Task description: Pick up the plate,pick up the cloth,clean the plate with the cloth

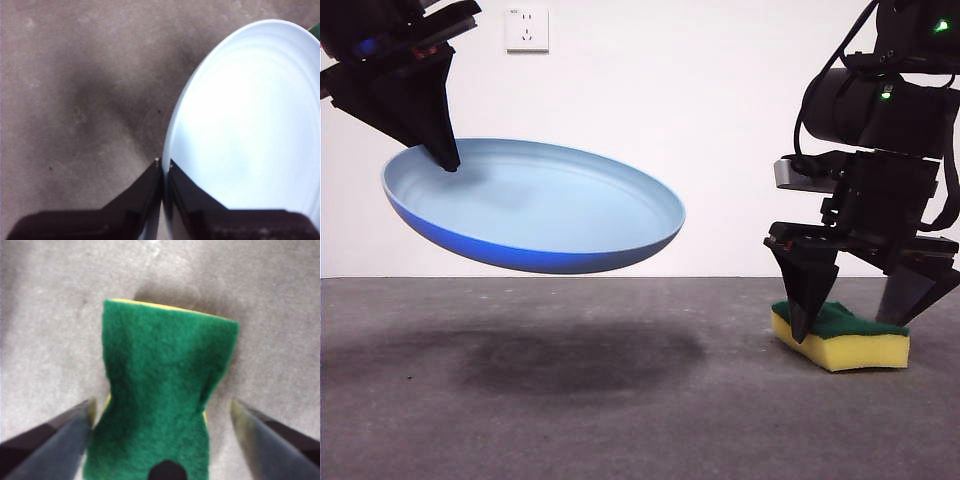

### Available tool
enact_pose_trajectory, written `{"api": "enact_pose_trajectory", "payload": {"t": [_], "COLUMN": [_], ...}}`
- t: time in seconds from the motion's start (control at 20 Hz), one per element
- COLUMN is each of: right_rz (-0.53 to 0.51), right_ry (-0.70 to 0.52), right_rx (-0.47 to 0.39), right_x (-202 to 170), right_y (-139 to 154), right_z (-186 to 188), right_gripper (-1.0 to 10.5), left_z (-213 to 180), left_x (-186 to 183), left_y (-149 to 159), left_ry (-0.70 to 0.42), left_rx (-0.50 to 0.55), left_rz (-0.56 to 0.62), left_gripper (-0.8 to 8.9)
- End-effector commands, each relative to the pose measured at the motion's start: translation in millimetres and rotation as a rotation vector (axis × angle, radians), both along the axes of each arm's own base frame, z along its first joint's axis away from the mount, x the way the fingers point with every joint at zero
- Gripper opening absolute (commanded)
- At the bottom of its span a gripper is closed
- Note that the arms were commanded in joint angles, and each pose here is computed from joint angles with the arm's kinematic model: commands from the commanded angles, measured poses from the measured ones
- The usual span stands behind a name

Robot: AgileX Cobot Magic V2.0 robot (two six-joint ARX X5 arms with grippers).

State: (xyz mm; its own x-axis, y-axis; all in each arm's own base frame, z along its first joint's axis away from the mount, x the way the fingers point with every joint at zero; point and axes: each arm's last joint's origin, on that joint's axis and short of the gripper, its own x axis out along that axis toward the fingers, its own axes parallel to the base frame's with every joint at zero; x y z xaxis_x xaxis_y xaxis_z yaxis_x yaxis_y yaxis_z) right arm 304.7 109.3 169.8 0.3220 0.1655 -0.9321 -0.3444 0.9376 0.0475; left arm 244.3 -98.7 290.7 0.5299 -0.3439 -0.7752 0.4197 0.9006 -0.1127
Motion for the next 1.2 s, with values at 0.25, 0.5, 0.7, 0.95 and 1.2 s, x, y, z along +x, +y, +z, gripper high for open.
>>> {"api": "enact_pose_trajectory", "payload": {"t": [0.25, 0.5, 0.7, 0.95, 1.2], "right_rz": [0.009, 0.010, 0.037, 0.136, 0.216], "right_ry": [0.004, -0.002, -0.035, -0.163, -0.308], "right_rx": [-0.008, -0.004, 0.128, 0.255, 0.267], "right_x": [1.0, 0.2, -12.4, -50.2, -74.7], "right_y": [0.9, 1.8, 16.1, 51.4, 87.9], "right_z": [-3.5, -1.3, 24.2, 73.1, 89.6], "right_gripper": [1.1, -0.2, -0.2, -0.2, -0.2], "left_z": [-3.0, -2.8, -5.4, -16.9, -21.7], "left_x": [-0.4, 0.1, 6.9, 16.0, 15.2], "left_y": [-1.1, -1.3, -2.4, -6.5, -23.3], "left_ry": [0.005, 0.000, -0.032, -0.003, 0.040], "left_rx": [0.003, 0.002, 0.029, 0.041, -0.046], "left_rz": [-0.010, -0.009, 0.031, 0.035, -0.029], "left_gripper": [-0.09, -0.09, -0.09, -0.09, -0.09]}}
